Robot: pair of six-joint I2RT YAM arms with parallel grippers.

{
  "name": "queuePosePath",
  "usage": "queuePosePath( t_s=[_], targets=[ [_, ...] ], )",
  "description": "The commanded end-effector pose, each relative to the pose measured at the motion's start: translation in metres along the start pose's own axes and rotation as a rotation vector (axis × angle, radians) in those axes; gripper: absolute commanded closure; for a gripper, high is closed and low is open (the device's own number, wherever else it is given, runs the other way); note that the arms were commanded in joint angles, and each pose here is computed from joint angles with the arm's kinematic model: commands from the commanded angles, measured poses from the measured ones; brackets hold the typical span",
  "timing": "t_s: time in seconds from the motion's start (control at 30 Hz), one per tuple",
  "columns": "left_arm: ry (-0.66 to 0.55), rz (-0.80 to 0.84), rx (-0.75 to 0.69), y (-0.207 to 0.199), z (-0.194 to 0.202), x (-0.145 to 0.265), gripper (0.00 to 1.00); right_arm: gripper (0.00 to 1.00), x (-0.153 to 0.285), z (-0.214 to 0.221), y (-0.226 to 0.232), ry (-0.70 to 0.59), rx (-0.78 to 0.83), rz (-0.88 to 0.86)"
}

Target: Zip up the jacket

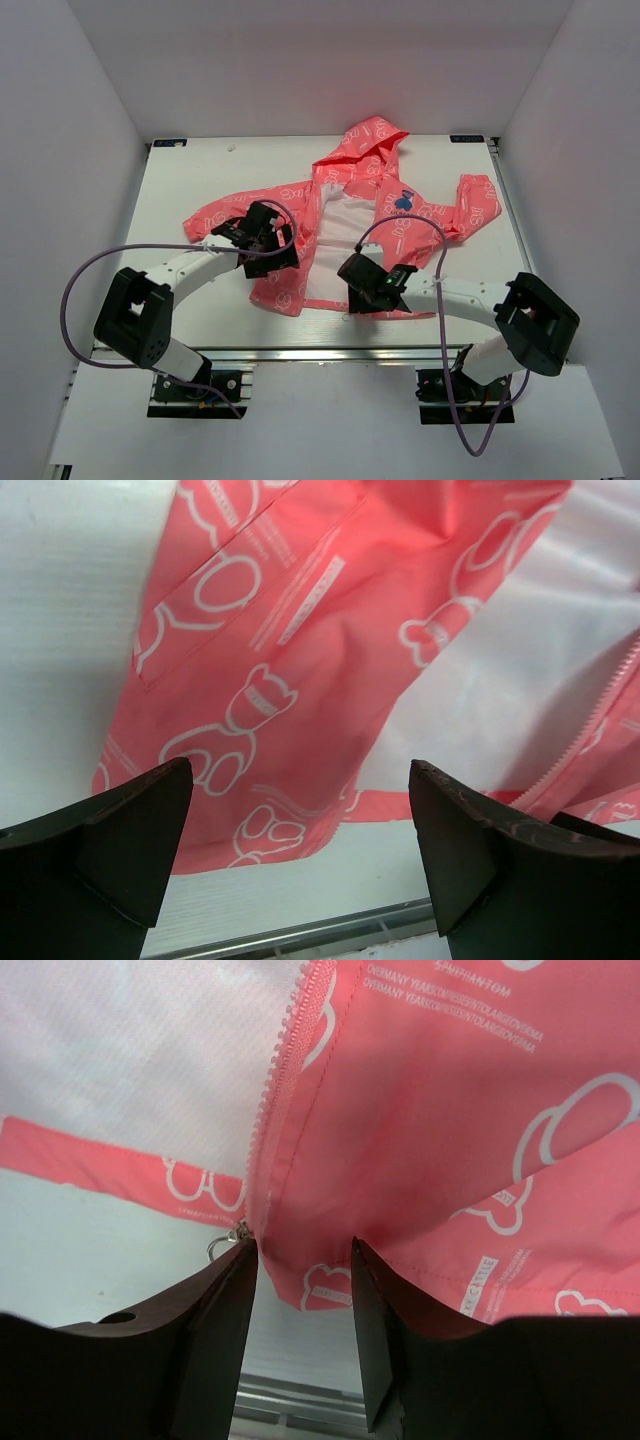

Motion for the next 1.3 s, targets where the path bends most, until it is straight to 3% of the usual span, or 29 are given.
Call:
queuePosePath(
  t_s=[0.0, 0.23, 0.5, 0.67, 0.83, 0.93, 1.0, 1.27],
  targets=[
    [-0.008, -0.003, 0.01, 0.002, 0.005, 0.008, 0.02, 0.52, -0.003, -0.011, 0.014, -0.054, -0.055, -0.014],
    [0.018, -0.017, 0.013, 0.007, 0.017, 0.005, 0.02, 0.55, -0.012, -0.006, 0.014, -0.041, -0.057, -0.019],
    [0.046, -0.031, -0.032, 0.008, 0.026, 0.006, 0.02, 1.0, -0.01, -0.008, 0.011, -0.062, -0.061, -0.023],
    [0.037, -0.006, -0.096, -0.008, 0.025, 0.012, 0.02, 1.0, 0.003, -0.009, 0.009, -0.058, -0.026, -0.053],
    [0.029, 0.16, -0.22, -0.038, 0.028, 0.024, 0.02, 1.0, 0.028, -0.007, 0.013, -0.055, 0.014, -0.204],
    [0.074, 0.087, -0.215, -0.022, 0.042, 0.02, 0.02, 1.0, 0.04, -0.004, 0.011, -0.05, 0.03, -0.27],
    [0.09, -0.006, -0.198, -0.007, 0.047, 0.016, 0.08, 1.0, 0.044, -0.003, 0.008, -0.05, 0.03, -0.284],
    [0.159, -0.043, -0.239, -0.004, 0.069, 0.013, 0.17, 1.0, 0.042, -0.006, -0.001, -0.058, 0.042, -0.248]
  ],
)
Point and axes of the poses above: each gripper's point midway between its finger pads, its own x axis back along the fingers, its own y axis along the line the jaws close on, z = x × y, the point moved 2 cm from there along x, back along the fingers, and after that the axes turned 15 degrees about -x, right-handed, at the moved point
